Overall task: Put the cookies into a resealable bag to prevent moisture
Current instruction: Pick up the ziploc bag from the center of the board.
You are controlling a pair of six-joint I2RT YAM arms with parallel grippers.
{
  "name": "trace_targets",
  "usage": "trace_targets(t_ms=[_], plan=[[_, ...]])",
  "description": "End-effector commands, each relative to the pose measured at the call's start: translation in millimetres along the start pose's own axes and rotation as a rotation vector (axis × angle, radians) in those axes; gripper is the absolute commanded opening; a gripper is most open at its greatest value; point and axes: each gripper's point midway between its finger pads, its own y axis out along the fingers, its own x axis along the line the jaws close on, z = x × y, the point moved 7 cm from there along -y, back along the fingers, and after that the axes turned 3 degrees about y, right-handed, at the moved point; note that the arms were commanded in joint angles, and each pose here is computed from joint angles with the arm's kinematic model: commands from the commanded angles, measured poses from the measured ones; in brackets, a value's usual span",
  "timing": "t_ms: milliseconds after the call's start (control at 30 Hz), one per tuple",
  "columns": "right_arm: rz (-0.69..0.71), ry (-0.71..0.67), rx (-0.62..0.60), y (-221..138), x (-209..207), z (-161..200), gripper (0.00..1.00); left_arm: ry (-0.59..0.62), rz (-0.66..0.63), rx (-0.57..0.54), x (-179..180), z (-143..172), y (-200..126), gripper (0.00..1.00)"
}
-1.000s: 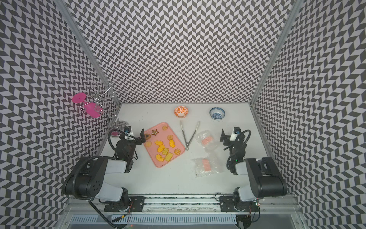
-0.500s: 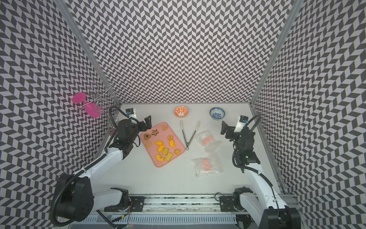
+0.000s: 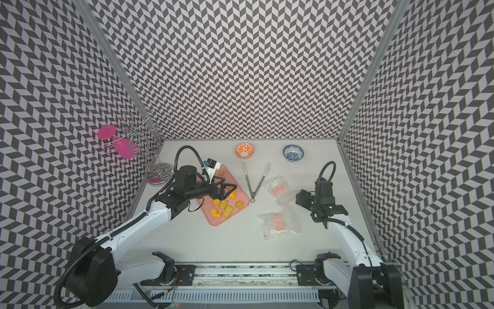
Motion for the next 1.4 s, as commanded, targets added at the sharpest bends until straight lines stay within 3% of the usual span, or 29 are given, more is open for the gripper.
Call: trace_targets(t_ms=[0, 500, 800, 967, 1167, 1267, 1367], plan=[[-0.068, 0.011, 0.041, 13, 5, 2, 0.70, 0.009, 0.091, 0.013, -14, -3, 8, 0.99], [-0.124, 0.040, 0.057, 52, 30, -5, 0.64, 0.025, 0.100, 0.054, -14, 4, 21, 0.99], [-0.082, 0.078, 0.057, 71, 32, -12, 0.57, 0.015, 0.103, 0.064, -12, 8, 23, 0.99], [-0.006, 0.035, 0.055, 83, 36, -18, 0.50, 0.013, 0.113, 0.069, -13, 9, 26, 0.98], [0.076, -0.041, 0.050, 90, 38, -15, 0.30, -0.006, 0.111, 0.070, -13, 9, 29, 0.98], [0.036, -0.067, 0.004, 75, 52, -27, 0.13, -0.022, 0.104, 0.082, -13, 7, 34, 0.95], [0.015, -0.136, -0.046, 54, 73, -45, 0.04, -0.016, 0.093, 0.089, -19, -1, 42, 0.91]])
